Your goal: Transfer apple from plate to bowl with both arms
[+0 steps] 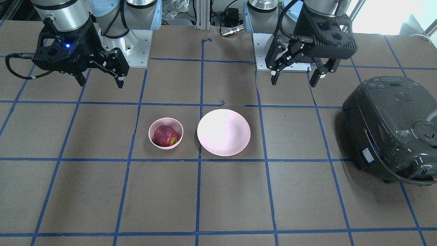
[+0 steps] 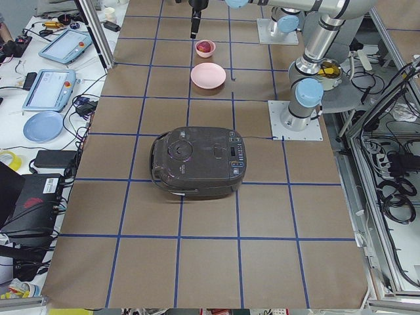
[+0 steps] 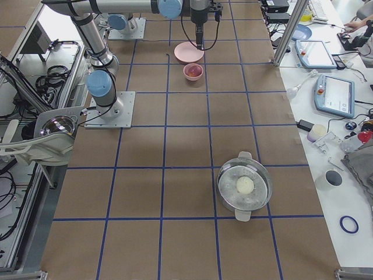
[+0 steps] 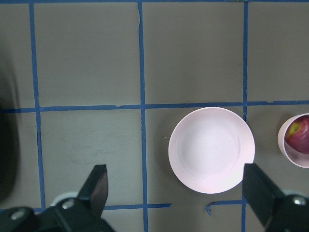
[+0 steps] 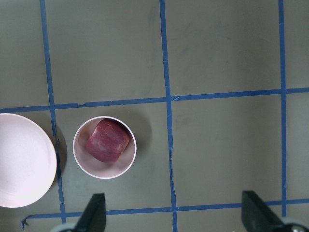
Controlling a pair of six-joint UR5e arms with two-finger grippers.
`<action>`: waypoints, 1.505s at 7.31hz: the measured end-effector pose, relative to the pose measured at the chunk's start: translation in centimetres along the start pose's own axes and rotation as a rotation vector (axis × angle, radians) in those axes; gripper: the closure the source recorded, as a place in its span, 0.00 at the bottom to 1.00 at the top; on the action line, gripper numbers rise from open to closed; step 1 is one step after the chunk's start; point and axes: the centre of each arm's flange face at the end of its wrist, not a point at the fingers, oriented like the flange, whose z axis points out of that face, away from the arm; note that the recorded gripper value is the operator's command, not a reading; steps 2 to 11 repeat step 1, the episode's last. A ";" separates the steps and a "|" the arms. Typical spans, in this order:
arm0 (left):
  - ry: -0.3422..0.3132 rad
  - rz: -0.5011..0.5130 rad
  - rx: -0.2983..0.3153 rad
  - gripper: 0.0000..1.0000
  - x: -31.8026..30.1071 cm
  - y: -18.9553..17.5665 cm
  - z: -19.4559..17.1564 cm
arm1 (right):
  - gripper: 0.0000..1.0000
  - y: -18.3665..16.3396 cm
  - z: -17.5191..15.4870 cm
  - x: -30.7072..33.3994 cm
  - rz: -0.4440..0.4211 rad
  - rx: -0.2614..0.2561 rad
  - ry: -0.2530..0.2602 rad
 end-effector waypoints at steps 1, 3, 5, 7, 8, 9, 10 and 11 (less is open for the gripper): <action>0.001 0.002 0.001 0.00 0.0 0.0 0.0 | 0.00 0.0 0.0 0.0 0.000 0.000 0.000; 0.001 0.002 0.001 0.00 0.0 0.0 0.0 | 0.00 0.0 0.0 0.0 0.000 0.000 0.000; 0.001 0.002 0.001 0.00 0.0 0.0 0.0 | 0.00 0.0 0.0 0.0 0.000 0.000 0.000; 0.001 0.002 0.001 0.00 0.0 0.0 0.0 | 0.00 0.0 0.0 0.0 0.000 0.000 0.000; 0.001 0.002 0.001 0.00 0.0 0.0 0.0 | 0.00 0.0 0.0 0.0 0.000 0.000 0.000; 0.001 0.002 0.001 0.00 0.0 0.0 0.0 | 0.00 0.0 0.0 0.0 0.000 0.000 0.000; 0.001 0.002 0.001 0.00 0.0 0.0 0.0 | 0.00 0.0 0.0 0.0 0.000 0.000 0.000; 0.001 0.002 0.001 0.00 0.0 0.0 0.0 | 0.00 0.0 0.0 0.0 0.000 0.000 0.000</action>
